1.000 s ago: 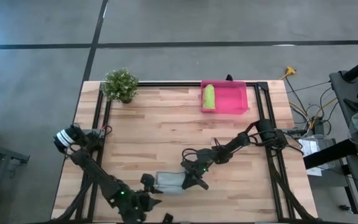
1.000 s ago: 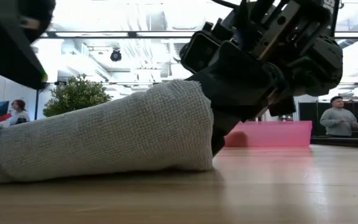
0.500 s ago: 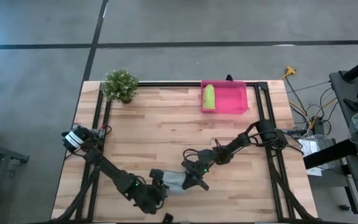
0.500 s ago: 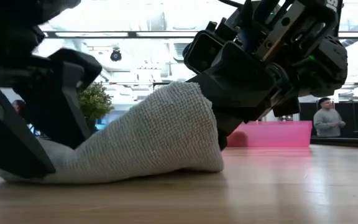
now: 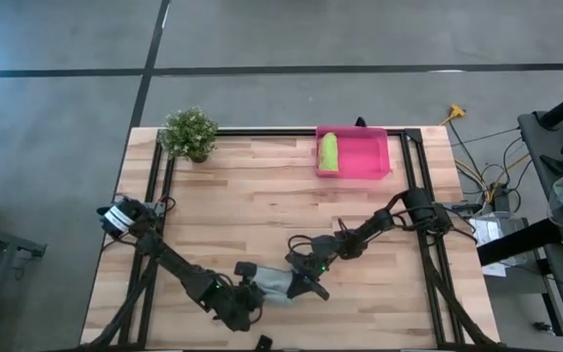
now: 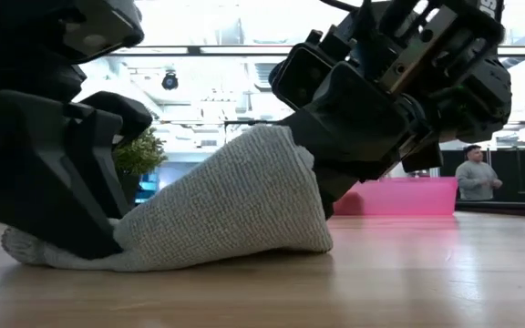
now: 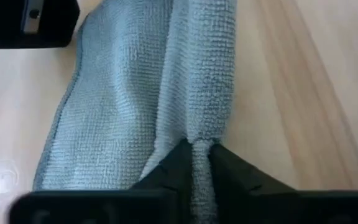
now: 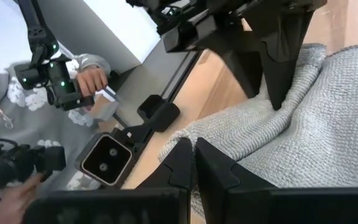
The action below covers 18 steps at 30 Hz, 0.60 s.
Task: Roll microfiber towels into tight, uniform cylinder then place into a basket
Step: Roll the gray microfiber cloth
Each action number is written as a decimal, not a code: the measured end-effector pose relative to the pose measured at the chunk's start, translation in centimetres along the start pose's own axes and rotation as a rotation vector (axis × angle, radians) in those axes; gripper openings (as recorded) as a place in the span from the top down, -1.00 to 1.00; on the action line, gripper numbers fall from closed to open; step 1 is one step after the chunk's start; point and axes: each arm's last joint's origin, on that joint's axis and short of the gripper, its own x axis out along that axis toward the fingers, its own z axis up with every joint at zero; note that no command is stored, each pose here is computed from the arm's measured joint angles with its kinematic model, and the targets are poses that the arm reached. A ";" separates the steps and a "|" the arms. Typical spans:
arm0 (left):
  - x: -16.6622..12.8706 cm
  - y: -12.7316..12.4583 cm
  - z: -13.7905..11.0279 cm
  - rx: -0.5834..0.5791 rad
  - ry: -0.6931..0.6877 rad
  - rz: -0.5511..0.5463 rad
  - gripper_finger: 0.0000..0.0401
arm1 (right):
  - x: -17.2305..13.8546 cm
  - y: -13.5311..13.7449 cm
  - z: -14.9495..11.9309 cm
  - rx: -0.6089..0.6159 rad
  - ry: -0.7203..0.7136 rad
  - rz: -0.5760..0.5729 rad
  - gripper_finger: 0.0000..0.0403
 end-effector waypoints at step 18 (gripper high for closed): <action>1.5 3.5 2.4 -0.258 0.150 -0.445 0.99 | -0.8 2.8 1.3 -0.421 0.077 0.036 0.65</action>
